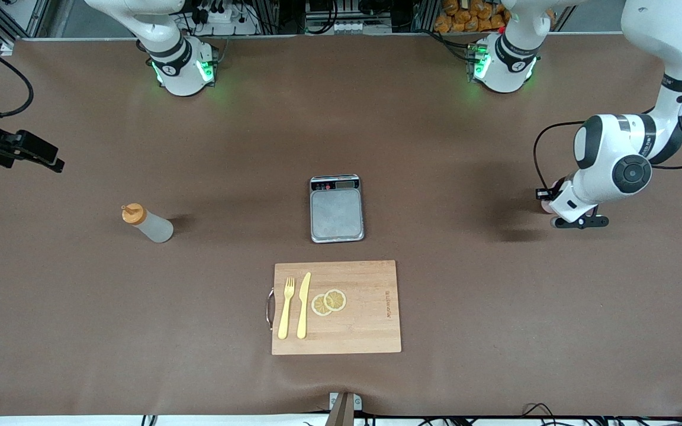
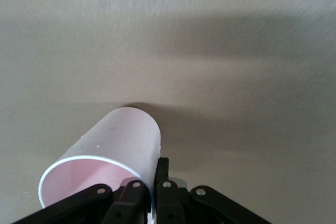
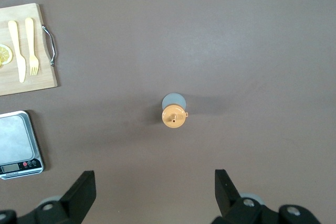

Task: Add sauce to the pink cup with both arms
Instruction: 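Carry the pink cup with the left gripper over the silver scale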

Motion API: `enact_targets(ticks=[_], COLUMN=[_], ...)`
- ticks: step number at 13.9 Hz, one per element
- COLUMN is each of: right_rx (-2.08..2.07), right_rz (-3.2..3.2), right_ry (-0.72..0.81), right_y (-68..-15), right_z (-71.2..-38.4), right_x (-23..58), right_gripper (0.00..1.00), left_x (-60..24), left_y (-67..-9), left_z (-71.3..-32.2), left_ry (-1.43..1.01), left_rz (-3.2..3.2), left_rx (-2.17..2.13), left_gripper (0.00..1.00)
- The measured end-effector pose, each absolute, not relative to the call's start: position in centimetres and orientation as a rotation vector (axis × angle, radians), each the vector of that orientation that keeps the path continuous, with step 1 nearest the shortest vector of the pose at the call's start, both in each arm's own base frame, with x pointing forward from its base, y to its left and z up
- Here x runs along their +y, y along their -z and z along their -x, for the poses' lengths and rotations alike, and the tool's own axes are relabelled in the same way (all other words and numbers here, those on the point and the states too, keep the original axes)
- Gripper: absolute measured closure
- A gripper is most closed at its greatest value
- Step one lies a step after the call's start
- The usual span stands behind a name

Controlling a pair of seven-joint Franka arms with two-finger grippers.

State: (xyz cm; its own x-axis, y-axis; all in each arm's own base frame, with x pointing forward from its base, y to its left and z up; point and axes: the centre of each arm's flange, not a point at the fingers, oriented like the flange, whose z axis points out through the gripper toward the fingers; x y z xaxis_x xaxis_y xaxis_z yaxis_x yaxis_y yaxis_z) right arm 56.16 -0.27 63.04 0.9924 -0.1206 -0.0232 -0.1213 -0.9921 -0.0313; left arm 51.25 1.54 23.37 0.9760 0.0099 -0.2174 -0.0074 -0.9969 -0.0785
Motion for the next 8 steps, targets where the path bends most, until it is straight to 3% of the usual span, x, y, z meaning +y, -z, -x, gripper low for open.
enact_targets(ticks=[8], right_rx=[0.192], right_rz=[3.103], right_ry=[-0.035], right_y=[-63.0], right_z=[-56.2], right_x=[-0.4], right_gripper=[0.00], left_x=[-14.3], left_y=[-33.6], left_z=[-53.1], left_ry=[-0.234], left_rz=[3.024], left_rx=[0.025], left_gripper=[0.96])
